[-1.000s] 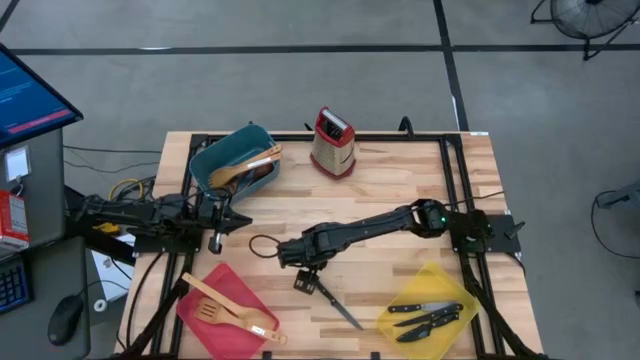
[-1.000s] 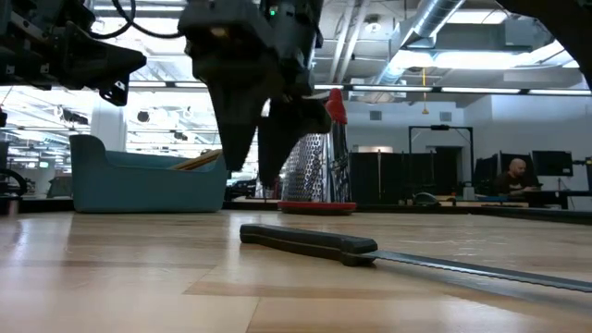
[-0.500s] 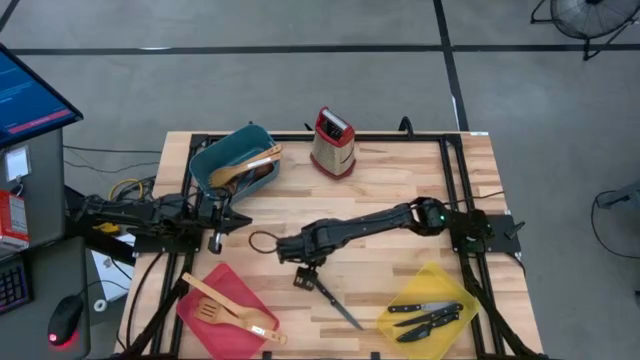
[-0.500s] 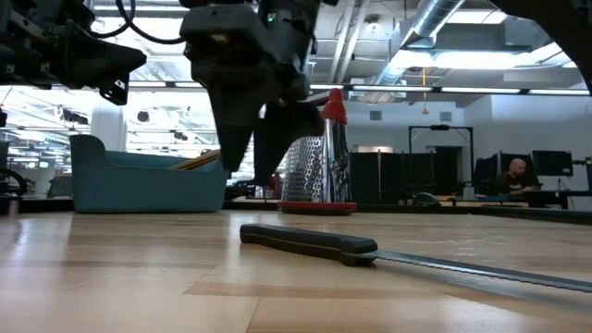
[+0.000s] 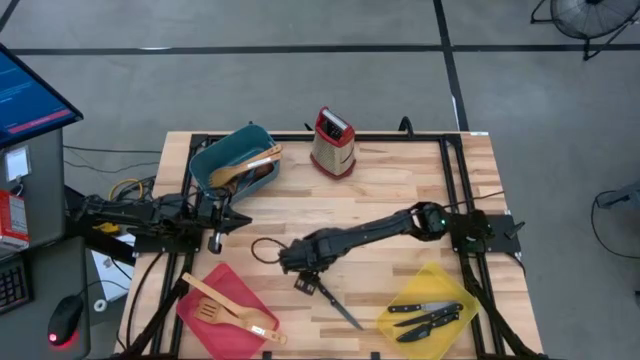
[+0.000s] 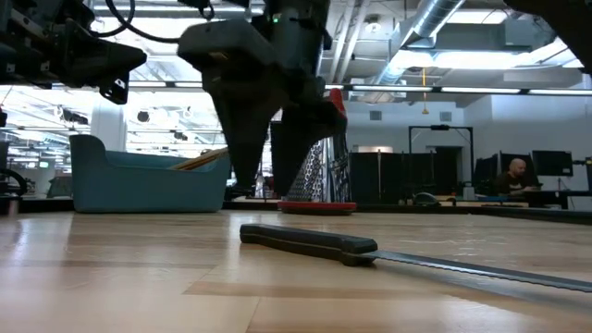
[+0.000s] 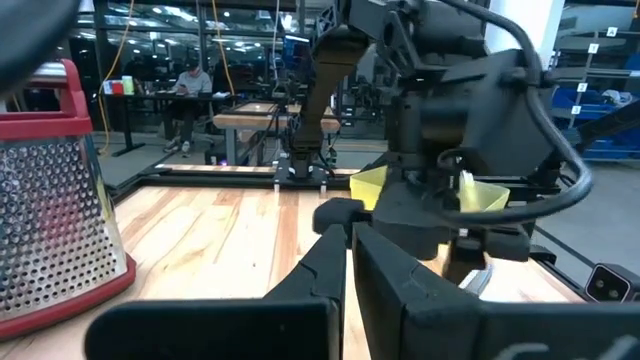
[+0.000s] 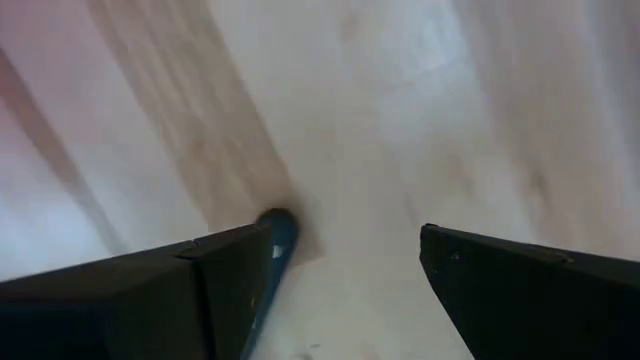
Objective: Pick & Place Kitchen Items
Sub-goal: Put the black table knife into the yellow bin
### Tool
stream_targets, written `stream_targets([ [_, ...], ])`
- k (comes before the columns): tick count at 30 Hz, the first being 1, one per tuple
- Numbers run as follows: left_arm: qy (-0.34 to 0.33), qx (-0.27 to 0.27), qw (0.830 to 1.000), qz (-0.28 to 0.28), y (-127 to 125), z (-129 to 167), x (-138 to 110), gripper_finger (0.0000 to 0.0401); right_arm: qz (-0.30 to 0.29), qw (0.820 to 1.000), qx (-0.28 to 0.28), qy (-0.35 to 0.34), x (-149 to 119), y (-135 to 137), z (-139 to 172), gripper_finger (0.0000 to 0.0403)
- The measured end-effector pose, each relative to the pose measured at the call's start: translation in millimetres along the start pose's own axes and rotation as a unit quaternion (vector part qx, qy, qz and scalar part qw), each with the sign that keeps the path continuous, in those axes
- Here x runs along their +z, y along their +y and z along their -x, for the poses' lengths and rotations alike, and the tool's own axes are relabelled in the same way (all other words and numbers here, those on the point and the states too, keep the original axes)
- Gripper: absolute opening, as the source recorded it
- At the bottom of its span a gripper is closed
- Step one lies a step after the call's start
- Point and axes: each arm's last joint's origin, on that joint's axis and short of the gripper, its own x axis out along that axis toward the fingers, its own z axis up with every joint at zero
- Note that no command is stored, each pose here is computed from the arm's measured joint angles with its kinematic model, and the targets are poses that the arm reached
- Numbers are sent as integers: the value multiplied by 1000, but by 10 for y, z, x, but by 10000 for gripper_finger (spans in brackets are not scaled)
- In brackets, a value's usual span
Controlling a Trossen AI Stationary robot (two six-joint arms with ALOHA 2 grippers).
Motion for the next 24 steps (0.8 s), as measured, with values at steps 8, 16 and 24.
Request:
stream_targets([
  [8,-2,1,1000,0,0,0,4,8,-6,1000,3,7,-337,349,-77,260],
  [16,-3,1,1000,0,0,0,7,8,3,1000,-9,-26,-447,503,-94,260],
  [24,-3,1,1000,0,0,-1,7,8,-6,1000,-6,18,-358,377,-319,260],
])
